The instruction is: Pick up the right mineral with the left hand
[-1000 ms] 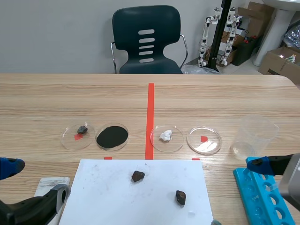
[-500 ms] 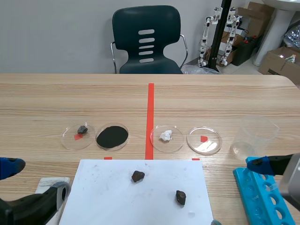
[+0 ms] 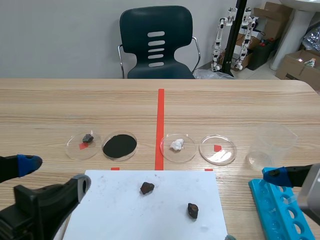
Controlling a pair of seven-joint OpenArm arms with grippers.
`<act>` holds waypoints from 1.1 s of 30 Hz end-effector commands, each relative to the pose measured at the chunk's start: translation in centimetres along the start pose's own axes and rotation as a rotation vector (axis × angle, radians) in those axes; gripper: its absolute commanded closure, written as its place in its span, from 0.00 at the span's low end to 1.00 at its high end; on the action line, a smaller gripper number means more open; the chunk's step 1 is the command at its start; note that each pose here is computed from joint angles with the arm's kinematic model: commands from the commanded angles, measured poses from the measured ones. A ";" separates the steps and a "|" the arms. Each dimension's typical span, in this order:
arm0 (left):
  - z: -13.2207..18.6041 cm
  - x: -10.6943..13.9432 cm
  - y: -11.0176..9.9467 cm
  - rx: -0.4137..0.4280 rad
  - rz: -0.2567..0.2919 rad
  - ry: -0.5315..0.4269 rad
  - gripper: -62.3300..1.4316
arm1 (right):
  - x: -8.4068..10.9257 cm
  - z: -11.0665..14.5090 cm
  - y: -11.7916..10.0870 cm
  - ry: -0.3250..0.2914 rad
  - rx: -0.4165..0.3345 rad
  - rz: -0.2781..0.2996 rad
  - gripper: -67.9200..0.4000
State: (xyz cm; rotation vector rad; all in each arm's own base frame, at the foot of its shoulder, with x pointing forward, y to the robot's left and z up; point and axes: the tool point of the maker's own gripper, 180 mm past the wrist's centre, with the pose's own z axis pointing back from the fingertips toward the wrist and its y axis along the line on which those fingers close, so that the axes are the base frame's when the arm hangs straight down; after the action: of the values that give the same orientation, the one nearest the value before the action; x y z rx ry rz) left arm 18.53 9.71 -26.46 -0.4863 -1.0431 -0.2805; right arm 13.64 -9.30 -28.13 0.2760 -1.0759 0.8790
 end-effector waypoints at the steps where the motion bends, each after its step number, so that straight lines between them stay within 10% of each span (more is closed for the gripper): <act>1: -0.9 0.7 -1.0 -0.037 -0.015 0.006 0.00 | 1.2 -0.1 -0.4 -0.041 -0.012 0.006 0.10; 23: -10.7 -2.9 -9.2 -0.145 -0.015 0.356 0.00 | 1.2 -0.1 -0.4 -0.041 -0.012 0.006 0.10; 33: -14.3 -6.0 -6.9 0.137 -0.027 0.522 0.00 | 1.2 -0.1 -0.4 -0.041 -0.012 0.006 0.10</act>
State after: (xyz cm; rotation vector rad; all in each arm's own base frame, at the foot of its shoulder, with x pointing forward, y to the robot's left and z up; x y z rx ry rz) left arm 23.11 -3.18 -35.98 -0.2592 -0.5538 -0.3426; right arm 13.64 -9.29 -28.12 0.2762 -1.0763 0.8790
